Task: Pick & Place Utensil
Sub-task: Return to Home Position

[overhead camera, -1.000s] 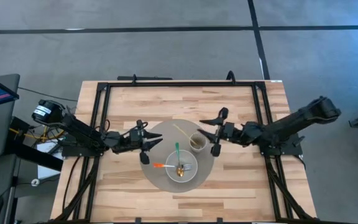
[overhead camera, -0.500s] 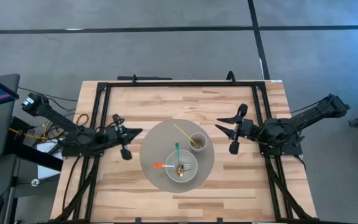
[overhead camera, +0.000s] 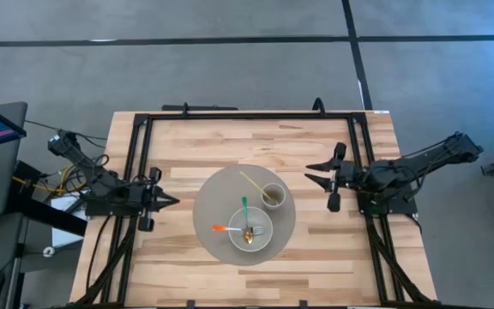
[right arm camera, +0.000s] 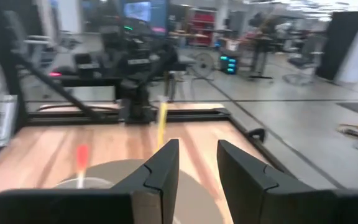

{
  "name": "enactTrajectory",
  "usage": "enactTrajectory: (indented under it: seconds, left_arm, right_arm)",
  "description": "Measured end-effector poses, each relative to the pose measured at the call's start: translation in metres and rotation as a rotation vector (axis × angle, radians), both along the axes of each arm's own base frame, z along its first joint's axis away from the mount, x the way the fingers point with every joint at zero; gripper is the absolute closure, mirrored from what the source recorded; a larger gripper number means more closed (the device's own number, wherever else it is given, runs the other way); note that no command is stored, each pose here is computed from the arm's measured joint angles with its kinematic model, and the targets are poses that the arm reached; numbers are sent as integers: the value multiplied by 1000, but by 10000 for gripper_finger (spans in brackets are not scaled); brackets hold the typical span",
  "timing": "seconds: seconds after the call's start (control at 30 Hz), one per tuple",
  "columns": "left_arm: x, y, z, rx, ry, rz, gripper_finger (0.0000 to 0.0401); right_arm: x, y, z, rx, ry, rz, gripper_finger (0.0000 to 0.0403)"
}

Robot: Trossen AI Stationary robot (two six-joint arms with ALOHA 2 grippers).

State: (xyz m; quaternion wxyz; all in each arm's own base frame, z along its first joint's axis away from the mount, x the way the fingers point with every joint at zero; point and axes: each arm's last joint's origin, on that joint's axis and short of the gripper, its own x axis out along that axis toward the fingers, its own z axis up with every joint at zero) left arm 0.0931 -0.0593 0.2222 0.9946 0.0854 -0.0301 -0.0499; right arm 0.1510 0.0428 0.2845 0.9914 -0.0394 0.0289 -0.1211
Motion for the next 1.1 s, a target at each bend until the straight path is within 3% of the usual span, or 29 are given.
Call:
enactTrajectory:
  seconds: [0.2,0.47,0.63,0.87,1.1]
  left_arm:
    - [-5,9,-23,21,-148,-95,395]
    - [-7,24,-34,17,-181,13,392]
    - [-5,28,-35,29,-178,12,395]
    - [-2,36,-35,42,-177,95,393]
    - [-1,42,-35,-1,-174,146,389]
  right_arm:
    - [-3,-4,-13,-42,8,60,300]
    - [-19,-21,-30,-35,-25,1,300]
    - [-36,-32,-44,-21,-82,-52,300]
    - [-54,-36,-55,-54,-153,60,300]
    - [-65,-38,-66,-65,-131,62,300]
